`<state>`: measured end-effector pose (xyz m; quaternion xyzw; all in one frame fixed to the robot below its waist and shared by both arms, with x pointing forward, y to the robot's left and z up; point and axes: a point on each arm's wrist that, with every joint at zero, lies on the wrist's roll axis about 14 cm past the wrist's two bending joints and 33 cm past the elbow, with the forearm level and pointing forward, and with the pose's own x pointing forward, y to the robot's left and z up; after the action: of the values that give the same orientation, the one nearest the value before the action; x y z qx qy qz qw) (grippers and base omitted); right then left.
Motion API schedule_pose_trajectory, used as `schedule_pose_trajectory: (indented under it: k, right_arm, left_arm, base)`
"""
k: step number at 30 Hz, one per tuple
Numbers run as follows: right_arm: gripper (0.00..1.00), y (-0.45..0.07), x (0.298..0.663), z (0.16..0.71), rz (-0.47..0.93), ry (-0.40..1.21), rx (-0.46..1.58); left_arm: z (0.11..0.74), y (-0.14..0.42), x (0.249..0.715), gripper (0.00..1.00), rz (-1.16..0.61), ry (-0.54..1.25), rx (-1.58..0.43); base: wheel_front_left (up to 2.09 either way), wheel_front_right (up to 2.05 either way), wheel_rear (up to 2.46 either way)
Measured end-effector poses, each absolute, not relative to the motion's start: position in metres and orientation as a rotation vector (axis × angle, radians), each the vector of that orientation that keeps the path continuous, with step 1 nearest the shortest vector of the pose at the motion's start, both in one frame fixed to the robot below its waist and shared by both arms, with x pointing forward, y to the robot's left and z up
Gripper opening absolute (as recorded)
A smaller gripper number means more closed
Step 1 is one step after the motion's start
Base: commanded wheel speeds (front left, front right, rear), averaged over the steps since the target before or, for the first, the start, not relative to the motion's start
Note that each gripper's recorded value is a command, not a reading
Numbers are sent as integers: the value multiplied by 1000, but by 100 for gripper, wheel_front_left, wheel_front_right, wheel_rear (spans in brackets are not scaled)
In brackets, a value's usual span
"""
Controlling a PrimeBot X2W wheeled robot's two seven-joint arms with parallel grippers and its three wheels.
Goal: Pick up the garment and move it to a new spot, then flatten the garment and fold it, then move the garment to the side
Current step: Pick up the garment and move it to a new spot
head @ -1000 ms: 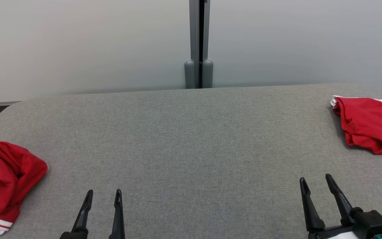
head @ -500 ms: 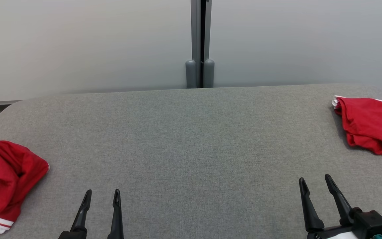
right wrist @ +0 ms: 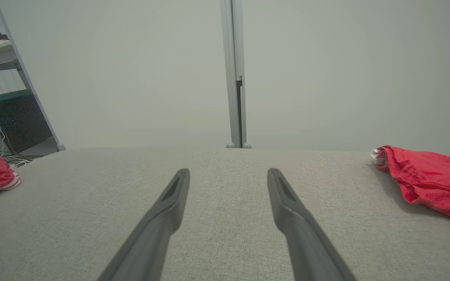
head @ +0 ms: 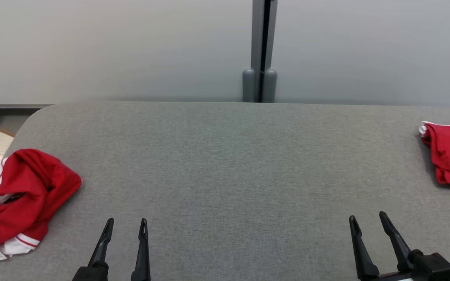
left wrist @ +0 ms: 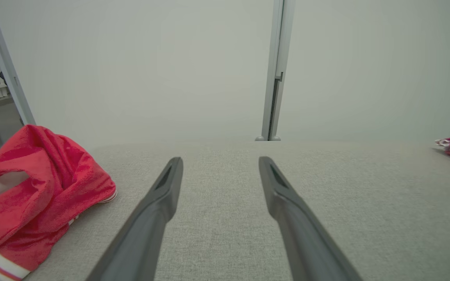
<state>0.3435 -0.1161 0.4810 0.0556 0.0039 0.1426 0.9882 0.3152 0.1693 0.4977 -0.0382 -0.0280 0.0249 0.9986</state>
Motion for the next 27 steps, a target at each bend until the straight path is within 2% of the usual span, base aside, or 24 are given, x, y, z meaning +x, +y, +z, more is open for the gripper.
schedule_pose_trajectory:
  k: [20, 27]
  right_arm:
    - [100, 35, 353, 477, 759, 55, 118]
    - [100, 44, 359, 468, 799, 77, 117]
  left_arm:
    - [491, 273, 212, 100, 502, -46, -60]
    - [492, 283, 208, 100, 553, -35, -56]
  base:
    - [0, 0, 0]
    - [0, 0, 0]
